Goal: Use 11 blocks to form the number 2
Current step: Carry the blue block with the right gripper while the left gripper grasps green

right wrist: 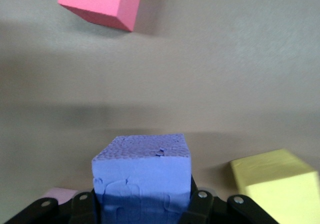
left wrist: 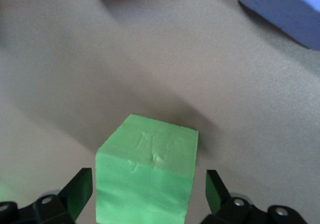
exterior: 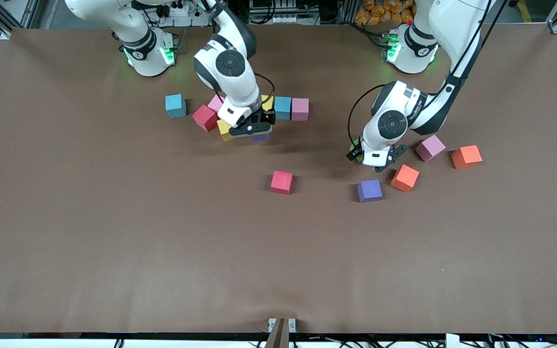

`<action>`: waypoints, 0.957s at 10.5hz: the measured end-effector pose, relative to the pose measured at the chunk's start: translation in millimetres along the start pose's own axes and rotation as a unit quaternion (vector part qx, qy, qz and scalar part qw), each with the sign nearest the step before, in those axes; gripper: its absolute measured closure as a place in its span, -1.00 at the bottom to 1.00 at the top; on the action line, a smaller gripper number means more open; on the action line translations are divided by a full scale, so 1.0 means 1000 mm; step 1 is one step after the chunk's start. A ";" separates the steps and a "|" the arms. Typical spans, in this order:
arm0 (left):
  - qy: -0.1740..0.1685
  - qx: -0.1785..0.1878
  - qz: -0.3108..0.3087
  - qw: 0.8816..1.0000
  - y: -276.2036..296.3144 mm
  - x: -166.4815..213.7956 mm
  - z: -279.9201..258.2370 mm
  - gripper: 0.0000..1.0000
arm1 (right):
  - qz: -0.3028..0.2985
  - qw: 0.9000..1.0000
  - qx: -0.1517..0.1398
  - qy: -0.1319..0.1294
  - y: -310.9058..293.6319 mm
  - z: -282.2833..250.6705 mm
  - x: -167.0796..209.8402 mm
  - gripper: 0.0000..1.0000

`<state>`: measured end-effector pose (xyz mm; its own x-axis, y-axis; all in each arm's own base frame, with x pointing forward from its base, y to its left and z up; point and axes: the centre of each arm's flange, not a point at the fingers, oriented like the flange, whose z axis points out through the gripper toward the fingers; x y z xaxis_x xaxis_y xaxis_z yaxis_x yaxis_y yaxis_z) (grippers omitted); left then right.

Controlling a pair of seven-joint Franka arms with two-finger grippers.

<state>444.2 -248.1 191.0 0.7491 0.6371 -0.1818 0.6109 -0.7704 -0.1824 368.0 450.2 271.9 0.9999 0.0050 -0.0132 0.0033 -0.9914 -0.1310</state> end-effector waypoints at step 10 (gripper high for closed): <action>0.013 -0.029 -0.013 0.999 0.015 0.008 -0.031 -0.22 | 0.091 0.995 0.027 -0.011 -0.089 0.034 -0.024 -0.15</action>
<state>467.3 -255.3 216.8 0.7381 0.6573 -0.1524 0.6441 -0.7537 -0.1308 343.3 543.0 250.5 0.9832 -0.1711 -0.0641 -0.1799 -0.9677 -0.1768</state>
